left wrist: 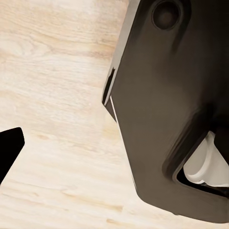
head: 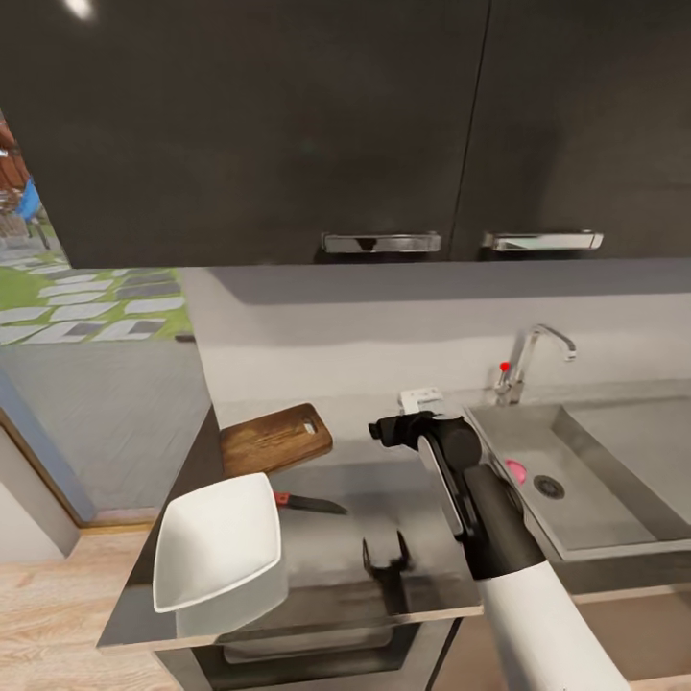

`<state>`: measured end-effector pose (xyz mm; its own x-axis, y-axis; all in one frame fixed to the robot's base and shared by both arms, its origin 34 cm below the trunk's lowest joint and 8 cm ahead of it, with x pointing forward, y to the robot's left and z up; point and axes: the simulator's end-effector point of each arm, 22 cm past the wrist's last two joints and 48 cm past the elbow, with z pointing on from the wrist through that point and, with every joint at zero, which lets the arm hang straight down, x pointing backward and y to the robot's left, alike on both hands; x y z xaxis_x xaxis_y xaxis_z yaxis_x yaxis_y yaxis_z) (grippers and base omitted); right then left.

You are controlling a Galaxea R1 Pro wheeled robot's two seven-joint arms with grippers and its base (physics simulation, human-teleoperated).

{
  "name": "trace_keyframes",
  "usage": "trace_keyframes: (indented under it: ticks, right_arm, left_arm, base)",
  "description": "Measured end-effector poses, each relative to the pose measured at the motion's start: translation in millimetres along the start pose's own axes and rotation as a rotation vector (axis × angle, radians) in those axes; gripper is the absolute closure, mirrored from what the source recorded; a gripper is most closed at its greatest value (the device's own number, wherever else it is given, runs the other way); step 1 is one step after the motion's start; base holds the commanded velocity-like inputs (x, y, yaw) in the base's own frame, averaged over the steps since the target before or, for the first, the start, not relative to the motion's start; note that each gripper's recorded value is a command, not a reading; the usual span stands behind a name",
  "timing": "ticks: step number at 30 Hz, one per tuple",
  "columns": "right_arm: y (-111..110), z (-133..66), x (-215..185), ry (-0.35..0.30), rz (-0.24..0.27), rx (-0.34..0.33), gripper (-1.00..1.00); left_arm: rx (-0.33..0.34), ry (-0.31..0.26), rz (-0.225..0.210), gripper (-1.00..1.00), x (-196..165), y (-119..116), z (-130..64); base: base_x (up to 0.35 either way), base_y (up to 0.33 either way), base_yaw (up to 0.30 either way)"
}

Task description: In the kitchen, take the Vidalia onion out of the sink, dice it on the chopping board with the paring knife, put the diced onion into the bowl on the countertop, then place both the paring knife and the chopping board into the sink.

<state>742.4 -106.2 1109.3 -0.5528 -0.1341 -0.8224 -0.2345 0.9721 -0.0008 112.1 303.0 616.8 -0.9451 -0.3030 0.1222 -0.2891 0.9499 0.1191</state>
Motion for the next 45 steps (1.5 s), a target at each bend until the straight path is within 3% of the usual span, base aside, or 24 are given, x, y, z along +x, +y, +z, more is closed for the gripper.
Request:
trace_keyframes:
  ticks: [5,18,45]
  right_arm:
    - [5.3,7.2,3.4,0.036,-0.009,-0.009,-1.0]
    - [16.0,1.4,-9.3,0.007,-0.033,-0.026,-1.0]
    - [16.0,4.7,-6.1,0.013,-0.034,-0.026,-1.0]
  left_arm:
    - [0.001,0.001,0.0,-1.0,0.5,-0.7,0.0]
    - [0.001,0.001,0.0,-1.0,0.5,-0.8,0.0]
    - [-0.001,0.008,0.001,-1.0,3.2,0.0,0.5]
  base:
    - [0.027,0.0,0.0]
    - [0.002,0.0,0.007]
    - [0.0,0.0,0.159]
